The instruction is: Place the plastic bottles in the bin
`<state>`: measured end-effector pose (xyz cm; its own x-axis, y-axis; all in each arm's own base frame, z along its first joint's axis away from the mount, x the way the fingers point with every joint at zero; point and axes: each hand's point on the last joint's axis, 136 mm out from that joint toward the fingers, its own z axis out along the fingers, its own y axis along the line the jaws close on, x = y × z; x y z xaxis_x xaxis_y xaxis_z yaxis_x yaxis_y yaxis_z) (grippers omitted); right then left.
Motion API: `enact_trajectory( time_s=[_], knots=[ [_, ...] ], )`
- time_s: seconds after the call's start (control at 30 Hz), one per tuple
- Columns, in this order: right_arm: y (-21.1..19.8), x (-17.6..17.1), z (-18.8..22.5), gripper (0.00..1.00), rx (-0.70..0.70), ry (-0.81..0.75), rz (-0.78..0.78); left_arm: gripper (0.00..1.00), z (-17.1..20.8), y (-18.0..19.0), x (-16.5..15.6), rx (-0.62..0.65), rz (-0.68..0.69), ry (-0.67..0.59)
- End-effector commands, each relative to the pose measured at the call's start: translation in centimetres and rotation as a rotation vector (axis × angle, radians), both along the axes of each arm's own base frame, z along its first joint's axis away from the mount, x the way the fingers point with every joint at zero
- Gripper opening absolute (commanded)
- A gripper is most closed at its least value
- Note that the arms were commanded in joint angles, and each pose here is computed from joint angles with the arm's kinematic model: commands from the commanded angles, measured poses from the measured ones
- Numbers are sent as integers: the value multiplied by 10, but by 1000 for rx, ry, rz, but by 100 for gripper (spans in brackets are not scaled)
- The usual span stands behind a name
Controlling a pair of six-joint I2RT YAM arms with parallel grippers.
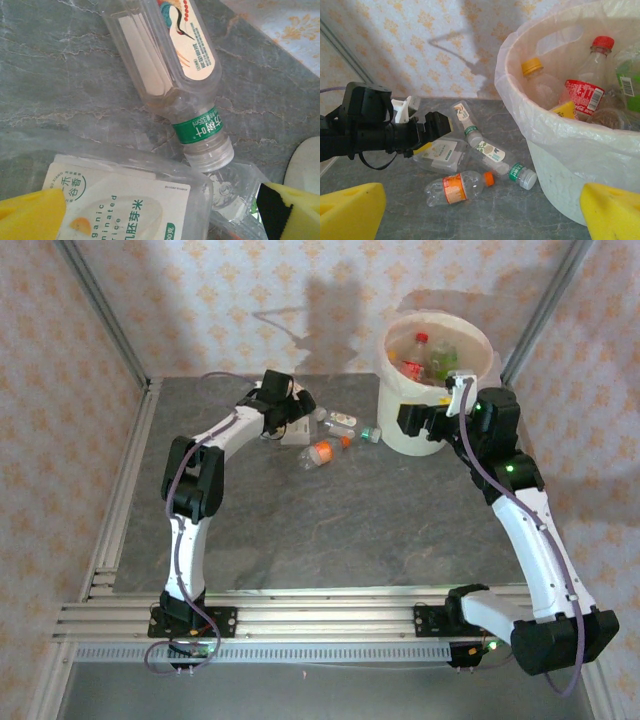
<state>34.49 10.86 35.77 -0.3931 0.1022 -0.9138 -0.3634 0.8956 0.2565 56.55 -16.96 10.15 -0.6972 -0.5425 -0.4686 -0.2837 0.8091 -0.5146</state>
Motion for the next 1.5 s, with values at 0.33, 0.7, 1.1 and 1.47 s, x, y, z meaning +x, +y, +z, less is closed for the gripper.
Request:
enact_trajectory(
  time_s=[0.33,0.7,1.1,1.47],
  knots=[
    [9,-7,-1,99,43,23,40,100,-20,20,-118,-21,38,135],
    [12,2,-12,99,65,58,37,100,-36,3,-227,97,-2,254],
    [12,11,-32,99,91,114,13,100,-5,-104,-249,169,-313,233],
    [65,-34,-71,99,-14,105,314,100,54,-76,-232,271,-337,49]
  ],
)
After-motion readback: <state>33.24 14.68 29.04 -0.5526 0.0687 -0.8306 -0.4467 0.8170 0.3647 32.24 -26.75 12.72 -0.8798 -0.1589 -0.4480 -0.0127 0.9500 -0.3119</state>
